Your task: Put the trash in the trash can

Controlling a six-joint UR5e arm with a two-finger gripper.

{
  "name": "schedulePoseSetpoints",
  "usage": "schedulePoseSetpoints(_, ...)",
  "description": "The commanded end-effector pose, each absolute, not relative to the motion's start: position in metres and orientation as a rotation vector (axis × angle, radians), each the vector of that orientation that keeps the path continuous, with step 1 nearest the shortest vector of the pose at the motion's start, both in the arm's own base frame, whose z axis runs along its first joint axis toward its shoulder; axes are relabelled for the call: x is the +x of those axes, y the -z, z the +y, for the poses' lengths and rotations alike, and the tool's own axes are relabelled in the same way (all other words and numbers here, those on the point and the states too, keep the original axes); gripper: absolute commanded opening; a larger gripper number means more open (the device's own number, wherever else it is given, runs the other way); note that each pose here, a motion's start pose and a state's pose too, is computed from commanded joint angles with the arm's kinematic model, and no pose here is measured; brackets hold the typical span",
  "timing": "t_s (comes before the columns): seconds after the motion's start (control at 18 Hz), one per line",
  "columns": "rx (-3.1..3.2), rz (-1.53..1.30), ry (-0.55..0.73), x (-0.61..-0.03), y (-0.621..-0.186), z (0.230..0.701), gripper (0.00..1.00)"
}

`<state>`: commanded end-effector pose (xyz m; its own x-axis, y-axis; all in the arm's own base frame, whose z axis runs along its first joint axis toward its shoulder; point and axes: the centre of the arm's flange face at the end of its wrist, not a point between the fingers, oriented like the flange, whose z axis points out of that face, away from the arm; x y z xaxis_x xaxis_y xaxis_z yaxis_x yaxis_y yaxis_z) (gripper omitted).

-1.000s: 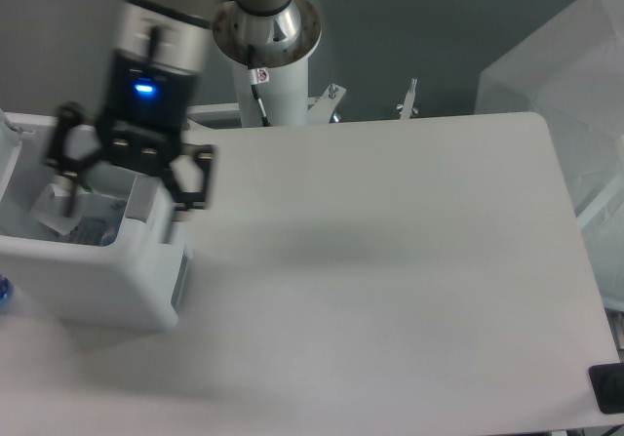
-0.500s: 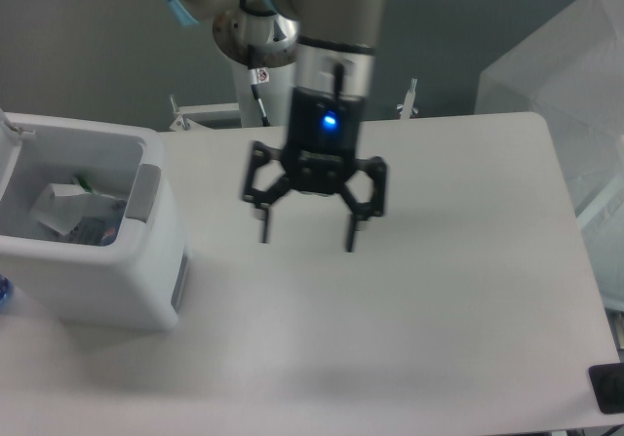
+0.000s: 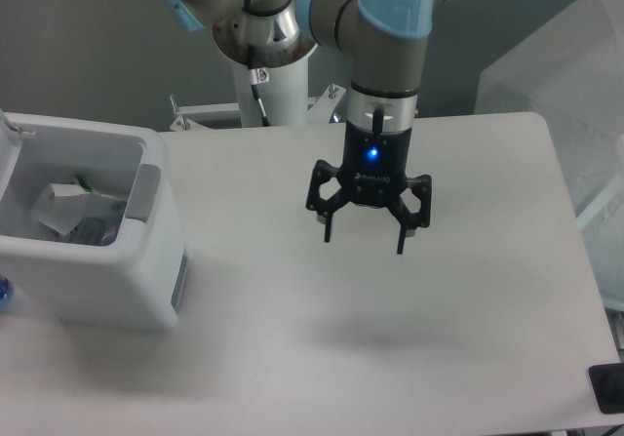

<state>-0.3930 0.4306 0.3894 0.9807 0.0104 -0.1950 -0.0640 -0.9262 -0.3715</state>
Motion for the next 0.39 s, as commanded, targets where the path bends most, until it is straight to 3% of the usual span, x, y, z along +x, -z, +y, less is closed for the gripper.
schedulePoseSetpoints(0.39, -2.912, 0.154, -0.217, -0.3966, -0.3773, 0.4206, 1.00)
